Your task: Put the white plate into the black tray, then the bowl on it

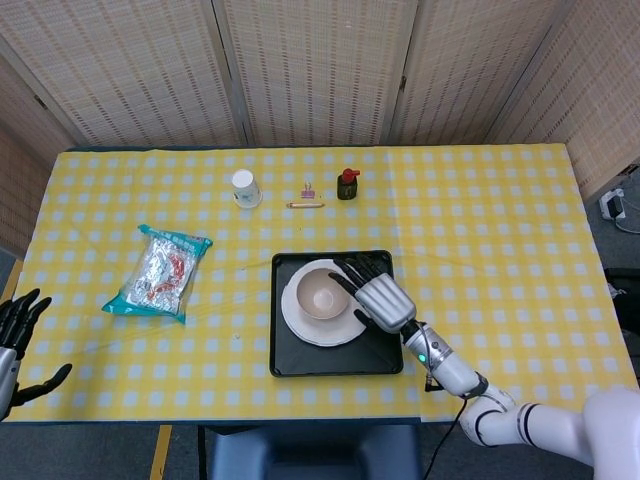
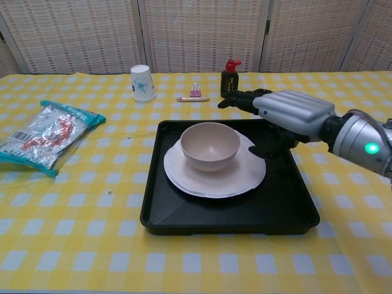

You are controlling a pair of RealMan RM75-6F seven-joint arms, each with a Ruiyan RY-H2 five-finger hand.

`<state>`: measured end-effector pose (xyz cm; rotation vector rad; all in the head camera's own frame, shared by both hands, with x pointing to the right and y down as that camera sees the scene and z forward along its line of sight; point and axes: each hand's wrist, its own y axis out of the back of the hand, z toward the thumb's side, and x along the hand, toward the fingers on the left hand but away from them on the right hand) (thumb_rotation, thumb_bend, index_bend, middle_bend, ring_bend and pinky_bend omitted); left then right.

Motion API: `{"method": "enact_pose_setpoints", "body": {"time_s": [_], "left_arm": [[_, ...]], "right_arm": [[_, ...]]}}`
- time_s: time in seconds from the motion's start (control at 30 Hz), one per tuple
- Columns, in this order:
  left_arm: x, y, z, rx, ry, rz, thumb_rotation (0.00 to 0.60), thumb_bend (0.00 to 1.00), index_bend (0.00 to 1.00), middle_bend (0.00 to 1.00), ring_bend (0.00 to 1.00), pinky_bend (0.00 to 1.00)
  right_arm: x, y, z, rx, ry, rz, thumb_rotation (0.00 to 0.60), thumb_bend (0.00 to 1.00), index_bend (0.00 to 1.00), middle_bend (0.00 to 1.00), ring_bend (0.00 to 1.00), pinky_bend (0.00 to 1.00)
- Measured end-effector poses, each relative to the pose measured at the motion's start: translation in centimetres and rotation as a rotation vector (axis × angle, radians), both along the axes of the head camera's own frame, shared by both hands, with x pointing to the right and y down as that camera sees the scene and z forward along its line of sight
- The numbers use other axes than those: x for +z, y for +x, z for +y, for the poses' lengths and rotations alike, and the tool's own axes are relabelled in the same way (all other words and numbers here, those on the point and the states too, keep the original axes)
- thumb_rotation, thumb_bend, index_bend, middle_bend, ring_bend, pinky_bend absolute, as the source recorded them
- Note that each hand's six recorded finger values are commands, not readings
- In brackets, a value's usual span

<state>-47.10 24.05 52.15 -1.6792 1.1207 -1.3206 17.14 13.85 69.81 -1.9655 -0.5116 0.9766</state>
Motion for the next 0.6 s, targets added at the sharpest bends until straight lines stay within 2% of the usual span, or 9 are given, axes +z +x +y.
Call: {"method": "enact_pose_setpoints", "body": {"time_s": [0.17,0.27,0.47,0.6], "left_arm": [[0.3,-0.1,0.0,-0.002,-0.009,-0.019,0.6,0.25,0.0,0.04,0.02,0.0],[0.5,0.0,0.1,-0.002,-0.019,-0.03,0.6,0.25,0.0,0.04,0.02,0.0],[0.7,0.2,0.3,-0.002,-0.031,-0.053,0.6,0.25,0.0,0.03,0.02,0.0],[0.7,0.4,0.4,0.001,-0.027,-0.078,0.6,0.25,0.0,0.03,0.02,0.0]], "right_arm": [[-2.9,3.8,-0.1,0.111,0.066,-0.031,0.6,0.45,0.0,0.0,0.0,0.0],[-5.0,7.6,0.6,0.2,0.112,-0.02,0.6,0.45,0.0,0.0,0.0,0.0],[-9.0,16.2,3.9,0.4,0.176,0.088,0.6,0.42,0.0,0.0,0.0,0.0],[-11.4,21.9,7.0,0.546,0.19,0.206,0.6,0.42,0.0,0.0,0.0,0.0]]}}
